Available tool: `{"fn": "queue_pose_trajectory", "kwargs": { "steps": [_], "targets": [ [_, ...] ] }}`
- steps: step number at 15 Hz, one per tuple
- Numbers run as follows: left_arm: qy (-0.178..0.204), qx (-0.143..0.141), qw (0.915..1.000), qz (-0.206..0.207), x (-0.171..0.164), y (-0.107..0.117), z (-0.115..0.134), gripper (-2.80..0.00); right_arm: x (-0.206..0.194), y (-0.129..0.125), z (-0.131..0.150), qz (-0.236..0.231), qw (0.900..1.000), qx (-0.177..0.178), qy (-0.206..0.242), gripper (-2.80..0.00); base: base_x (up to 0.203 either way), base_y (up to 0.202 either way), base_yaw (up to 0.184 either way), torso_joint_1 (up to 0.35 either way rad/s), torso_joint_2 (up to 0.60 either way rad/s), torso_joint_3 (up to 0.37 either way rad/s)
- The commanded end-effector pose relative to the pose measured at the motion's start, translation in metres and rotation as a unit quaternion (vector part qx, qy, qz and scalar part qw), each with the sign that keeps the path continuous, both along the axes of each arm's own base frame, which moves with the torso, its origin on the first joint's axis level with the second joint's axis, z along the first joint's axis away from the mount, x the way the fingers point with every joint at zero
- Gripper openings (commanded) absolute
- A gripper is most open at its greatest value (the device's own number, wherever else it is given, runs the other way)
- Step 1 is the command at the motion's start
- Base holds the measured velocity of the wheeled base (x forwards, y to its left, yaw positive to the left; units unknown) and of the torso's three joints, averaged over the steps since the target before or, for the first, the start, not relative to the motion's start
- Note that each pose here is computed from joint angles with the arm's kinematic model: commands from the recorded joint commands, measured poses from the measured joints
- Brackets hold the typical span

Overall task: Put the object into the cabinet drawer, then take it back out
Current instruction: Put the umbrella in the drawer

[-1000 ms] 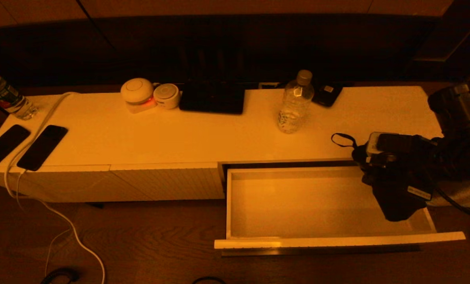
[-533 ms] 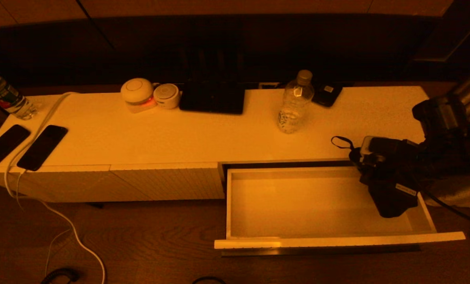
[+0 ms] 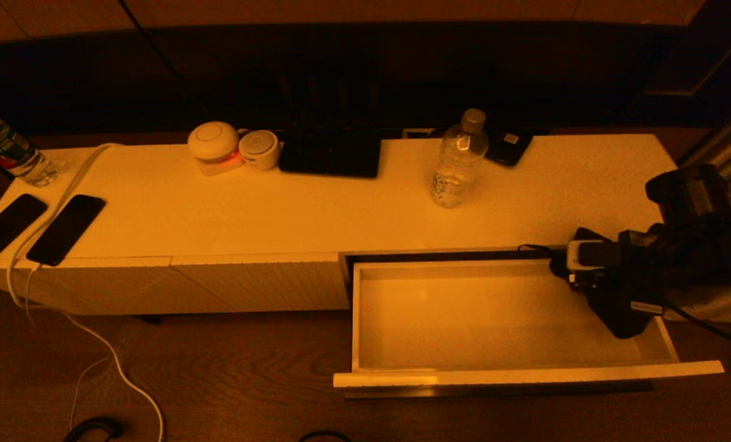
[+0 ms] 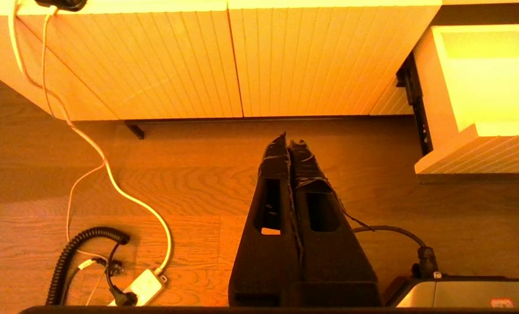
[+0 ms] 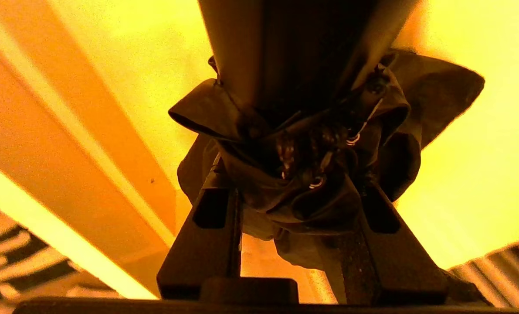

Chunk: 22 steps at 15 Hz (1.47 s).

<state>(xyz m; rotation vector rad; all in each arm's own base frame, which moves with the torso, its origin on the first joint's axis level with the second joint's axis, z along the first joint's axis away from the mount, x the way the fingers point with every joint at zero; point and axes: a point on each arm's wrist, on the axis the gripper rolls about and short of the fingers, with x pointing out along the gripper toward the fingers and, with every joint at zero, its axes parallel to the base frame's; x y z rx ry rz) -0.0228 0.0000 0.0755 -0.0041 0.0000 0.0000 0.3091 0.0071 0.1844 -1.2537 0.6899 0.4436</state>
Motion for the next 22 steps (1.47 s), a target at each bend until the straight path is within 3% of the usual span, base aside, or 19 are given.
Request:
{"fn": "queue_pose_trajectory", "kwargs": {
  "steps": [1, 9, 13, 14, 19, 22],
  "targets": [
    [0.000, 0.000, 1.0000, 0.000, 0.000, 0.000, 0.000, -2.80, 0.001, 0.001, -0.011, 0.007, 1.000, -0.007, 0.019, -2.80, 0.000, 0.000, 0.000, 0.000, 0.00, 0.000],
    [0.000, 0.000, 1.0000, 0.000, 0.000, 0.000, 0.000, -2.80, 0.007, 0.028, -0.053, 0.040, 0.998, -0.021, 0.033, -2.80, 0.000, 0.000, 0.000, 0.000, 0.00, 0.000],
    [0.000, 0.000, 1.0000, 0.000, 0.000, 0.000, 0.000, -2.80, 0.009, 0.031, -0.057, 0.043, 0.998, -0.023, 0.032, -2.80, 0.000, 0.000, 0.000, 0.000, 0.00, 0.000],
    [0.000, 0.000, 1.0000, 0.000, 0.000, 0.000, 0.000, -2.80, 0.008, 0.031, -0.058, 0.043, 0.998, -0.023, 0.031, 0.00, 0.000, 0.000, 0.000, 0.000, 0.00, 0.000],
    [0.000, 0.000, 1.0000, 0.000, 0.000, 0.000, 0.000, -2.80, 0.003, 0.028, -0.050, 0.023, 0.999, -0.038, 0.020, 0.00, 0.000, 0.000, 0.000, 0.000, 0.00, 0.000],
    [0.000, 0.000, 1.0000, 0.000, 0.000, 0.000, 0.000, -2.80, -0.010, 0.026, -0.020, 0.005, 1.000, -0.005, -0.029, 0.00, 0.000, 0.000, 0.000, 0.000, 0.00, 0.000]
  ]
}}
